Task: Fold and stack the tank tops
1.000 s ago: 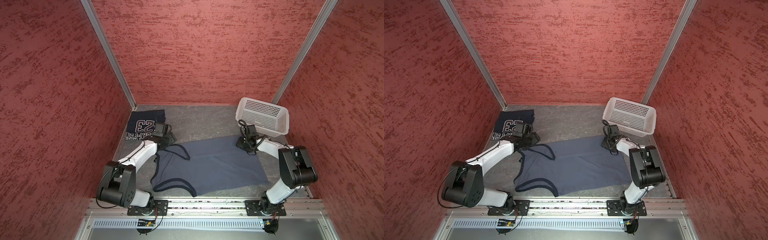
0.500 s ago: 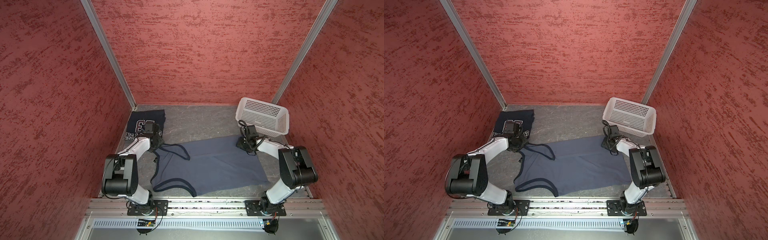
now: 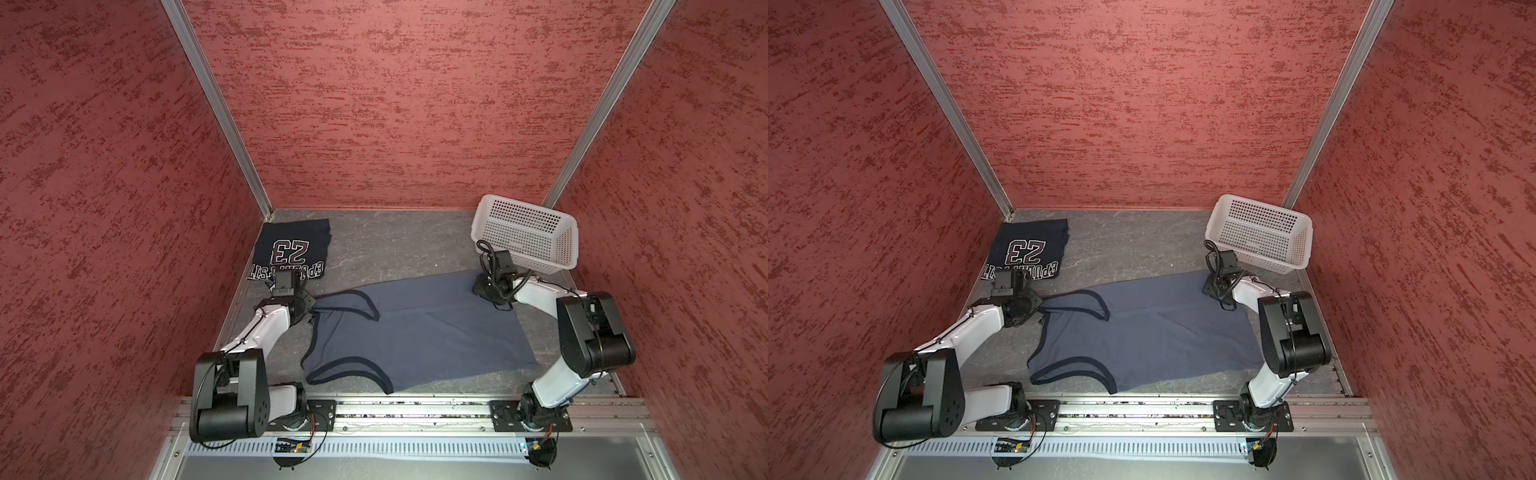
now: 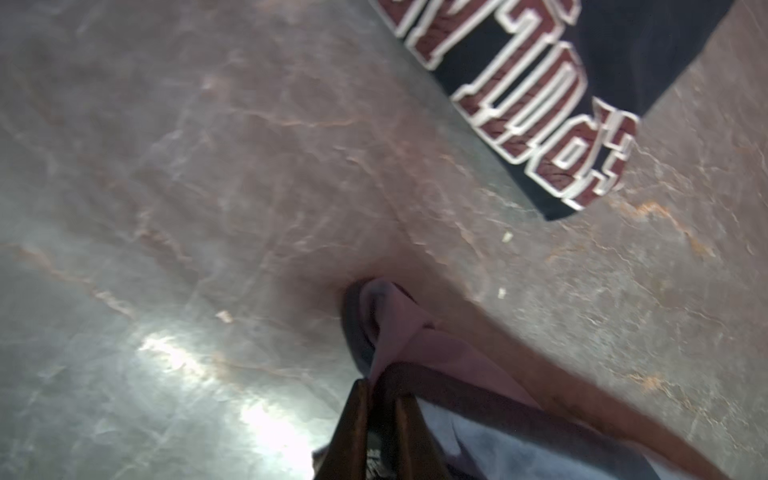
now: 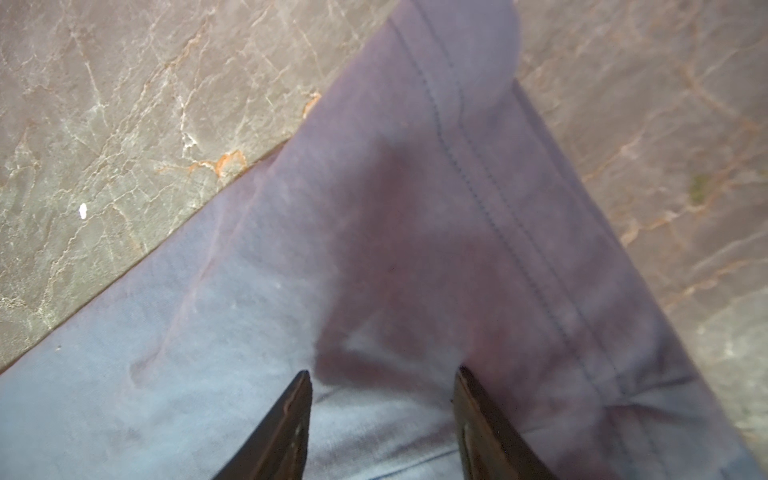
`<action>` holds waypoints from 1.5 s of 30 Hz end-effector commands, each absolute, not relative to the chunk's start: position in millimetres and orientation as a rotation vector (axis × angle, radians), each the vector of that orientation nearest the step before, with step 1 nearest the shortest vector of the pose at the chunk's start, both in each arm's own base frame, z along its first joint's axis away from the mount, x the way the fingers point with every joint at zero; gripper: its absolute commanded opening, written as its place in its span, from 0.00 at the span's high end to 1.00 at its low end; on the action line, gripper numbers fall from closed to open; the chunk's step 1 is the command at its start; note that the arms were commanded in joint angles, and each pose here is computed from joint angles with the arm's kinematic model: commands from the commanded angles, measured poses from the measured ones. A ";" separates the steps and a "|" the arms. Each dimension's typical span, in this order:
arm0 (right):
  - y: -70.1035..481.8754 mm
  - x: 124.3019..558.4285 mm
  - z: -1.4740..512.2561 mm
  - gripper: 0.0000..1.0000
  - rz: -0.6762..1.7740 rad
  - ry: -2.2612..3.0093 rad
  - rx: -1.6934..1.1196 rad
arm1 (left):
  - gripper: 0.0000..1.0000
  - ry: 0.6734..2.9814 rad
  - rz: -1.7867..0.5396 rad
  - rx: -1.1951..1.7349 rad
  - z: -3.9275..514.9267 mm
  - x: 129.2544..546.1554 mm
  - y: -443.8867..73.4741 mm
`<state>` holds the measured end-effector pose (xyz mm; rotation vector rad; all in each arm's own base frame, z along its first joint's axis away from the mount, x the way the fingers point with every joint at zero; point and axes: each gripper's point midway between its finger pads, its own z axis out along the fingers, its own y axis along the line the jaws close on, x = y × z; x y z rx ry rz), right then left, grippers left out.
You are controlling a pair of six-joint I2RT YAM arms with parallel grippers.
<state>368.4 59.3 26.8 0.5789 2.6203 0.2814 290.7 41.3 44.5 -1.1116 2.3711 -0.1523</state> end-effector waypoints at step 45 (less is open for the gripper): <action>51.2 328.7 92.9 0.30 0.286 2.567 0.555 | 0.01 2.177 -0.453 -1.240 100.6 304.8 70.3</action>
